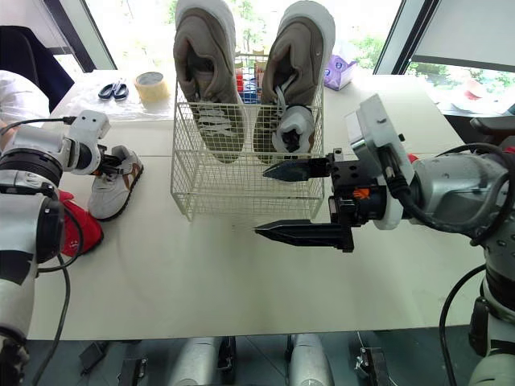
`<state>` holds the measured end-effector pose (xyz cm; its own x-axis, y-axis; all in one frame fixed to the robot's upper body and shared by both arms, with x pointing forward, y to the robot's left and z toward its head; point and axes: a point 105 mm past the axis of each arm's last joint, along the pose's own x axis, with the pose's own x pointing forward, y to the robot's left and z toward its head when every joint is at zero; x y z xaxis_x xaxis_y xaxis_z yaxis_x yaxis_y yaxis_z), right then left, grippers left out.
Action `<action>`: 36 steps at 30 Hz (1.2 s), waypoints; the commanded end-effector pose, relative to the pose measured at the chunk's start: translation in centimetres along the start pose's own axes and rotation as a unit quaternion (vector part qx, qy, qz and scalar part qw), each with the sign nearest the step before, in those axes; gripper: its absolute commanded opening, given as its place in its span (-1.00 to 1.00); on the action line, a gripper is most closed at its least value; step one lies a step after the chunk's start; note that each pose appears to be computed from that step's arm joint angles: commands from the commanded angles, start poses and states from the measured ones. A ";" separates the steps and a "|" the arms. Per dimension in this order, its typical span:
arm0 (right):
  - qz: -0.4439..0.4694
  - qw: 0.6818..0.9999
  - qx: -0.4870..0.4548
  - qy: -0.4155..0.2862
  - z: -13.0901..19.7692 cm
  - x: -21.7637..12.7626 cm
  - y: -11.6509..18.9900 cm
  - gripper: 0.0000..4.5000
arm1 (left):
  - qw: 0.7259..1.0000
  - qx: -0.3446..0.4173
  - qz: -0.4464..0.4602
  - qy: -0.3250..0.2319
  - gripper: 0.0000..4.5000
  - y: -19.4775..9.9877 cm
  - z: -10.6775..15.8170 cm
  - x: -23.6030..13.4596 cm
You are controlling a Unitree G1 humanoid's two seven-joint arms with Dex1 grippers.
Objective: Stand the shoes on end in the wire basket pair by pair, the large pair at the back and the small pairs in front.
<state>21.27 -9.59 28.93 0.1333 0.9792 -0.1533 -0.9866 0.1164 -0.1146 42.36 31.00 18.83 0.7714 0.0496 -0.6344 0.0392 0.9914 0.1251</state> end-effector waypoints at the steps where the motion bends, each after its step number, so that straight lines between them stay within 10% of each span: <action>1: -0.010 1.000 -0.016 -0.006 0.8 -0.5 -0.3 1.00 | 0.995 -0.072 -0.015 -0.067 -0.98 0.8 3.6 -2.7; 9: -0.055 0.998 -0.011 -0.004 1.1 -2.4 -2.5 1.00 | 0.951 -0.175 -0.095 -0.237 -0.98 1.2 12.1 -12.0; 12: -0.070 0.998 -0.008 0.004 1.0 -3.2 -3.1 1.00 | 0.897 -0.130 -0.065 -0.417 -0.98 2.1 15.1 -17.6; 19: -0.087 0.996 0.001 0.015 0.8 -4.8 -4.8 1.00 | 0.772 -0.118 -0.114 -0.614 -0.98 -4.4 10.8 -25.0; 24: -0.087 0.996 0.006 0.012 1.1 -5.1 -6.4 1.00 | 0.766 0.018 -0.132 -0.629 -0.98 -10.2 9.1 -26.0; 36: -0.086 0.996 0.013 0.026 1.0 -5.4 -6.8 1.00 | 0.754 -0.031 -0.133 -0.642 -0.98 -14.0 8.6 -21.9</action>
<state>27.68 -15.17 30.04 0.2859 0.9359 -0.2058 -0.9583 0.2784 -0.0649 31.02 15.31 36.64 0.7663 -0.2837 0.5764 0.3172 0.9473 0.0445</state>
